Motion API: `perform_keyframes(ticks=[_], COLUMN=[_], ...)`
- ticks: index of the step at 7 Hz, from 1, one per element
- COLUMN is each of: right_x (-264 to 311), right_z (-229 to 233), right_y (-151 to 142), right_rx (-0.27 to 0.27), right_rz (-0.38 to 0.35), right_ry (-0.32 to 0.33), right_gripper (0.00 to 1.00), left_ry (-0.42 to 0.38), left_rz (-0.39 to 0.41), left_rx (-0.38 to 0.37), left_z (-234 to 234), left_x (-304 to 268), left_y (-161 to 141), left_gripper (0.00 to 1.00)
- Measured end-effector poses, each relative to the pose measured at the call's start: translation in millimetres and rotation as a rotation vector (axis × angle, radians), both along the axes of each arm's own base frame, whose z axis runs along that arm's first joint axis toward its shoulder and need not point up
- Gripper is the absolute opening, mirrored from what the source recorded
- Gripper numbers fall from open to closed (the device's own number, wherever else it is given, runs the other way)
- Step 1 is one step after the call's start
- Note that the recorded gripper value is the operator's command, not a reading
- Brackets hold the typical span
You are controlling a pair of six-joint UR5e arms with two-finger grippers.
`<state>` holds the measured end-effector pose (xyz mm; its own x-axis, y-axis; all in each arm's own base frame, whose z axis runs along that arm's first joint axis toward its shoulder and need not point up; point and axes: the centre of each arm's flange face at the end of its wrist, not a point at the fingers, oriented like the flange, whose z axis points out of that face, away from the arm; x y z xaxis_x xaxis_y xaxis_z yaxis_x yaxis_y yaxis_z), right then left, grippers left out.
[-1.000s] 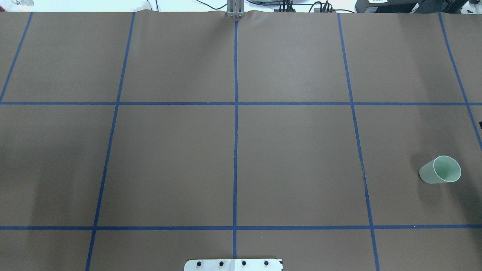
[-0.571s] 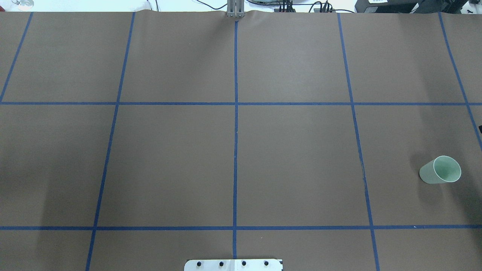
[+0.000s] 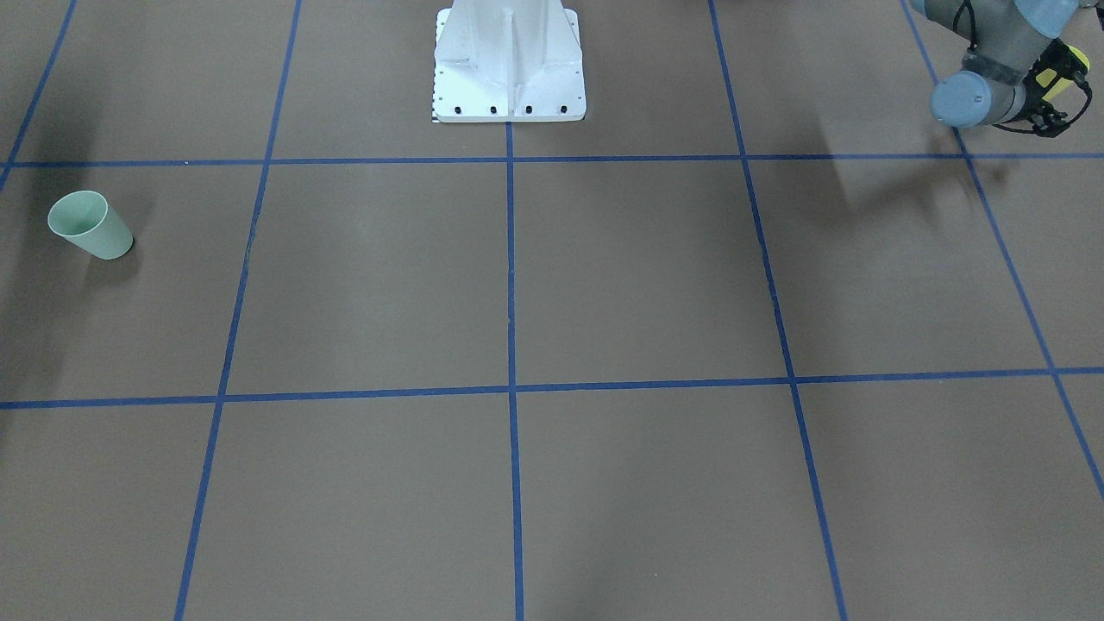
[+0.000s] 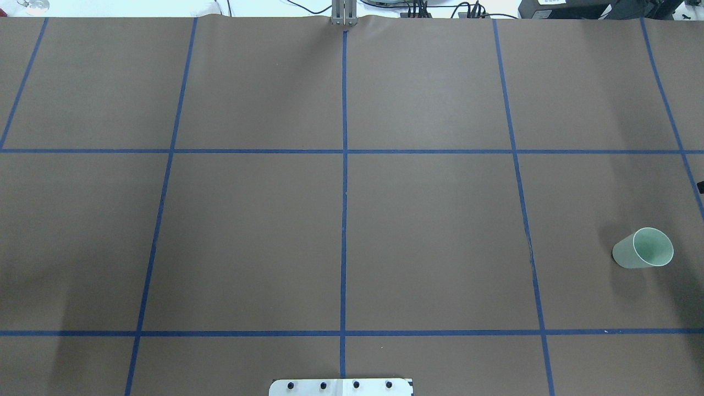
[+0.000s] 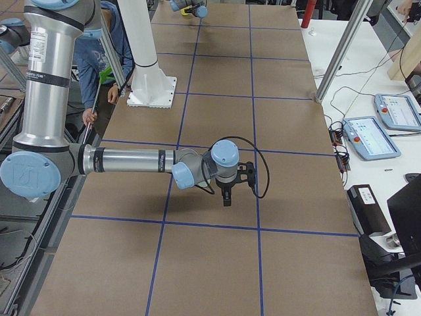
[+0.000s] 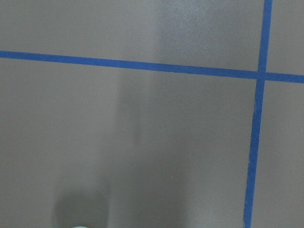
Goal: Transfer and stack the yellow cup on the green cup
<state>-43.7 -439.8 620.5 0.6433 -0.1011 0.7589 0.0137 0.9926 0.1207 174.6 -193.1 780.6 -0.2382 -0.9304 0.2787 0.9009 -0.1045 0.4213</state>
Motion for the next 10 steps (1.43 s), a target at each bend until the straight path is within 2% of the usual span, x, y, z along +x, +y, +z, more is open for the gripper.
perform_keyframes(ticks=[3,6,10], right_x=[1,2,3], right_z=[5,6,8], right_y=[4,7,10], right_rx=[-0.012,-0.013,-0.018], right_rz=[0.0,0.001,0.001], right_ry=[0.001,0.002,0.004], right_gripper=[1.0,1.0,1.0], left_ry=[-0.068,-0.079,-0.082], left_rz=[0.004,-0.004,0.016], left_rx=[0.001,-0.024,-0.054], left_z=[26,50,72], left_x=[-1,1,13], left_y=[22,40,88], left_gripper=[0.99,0.99,0.98])
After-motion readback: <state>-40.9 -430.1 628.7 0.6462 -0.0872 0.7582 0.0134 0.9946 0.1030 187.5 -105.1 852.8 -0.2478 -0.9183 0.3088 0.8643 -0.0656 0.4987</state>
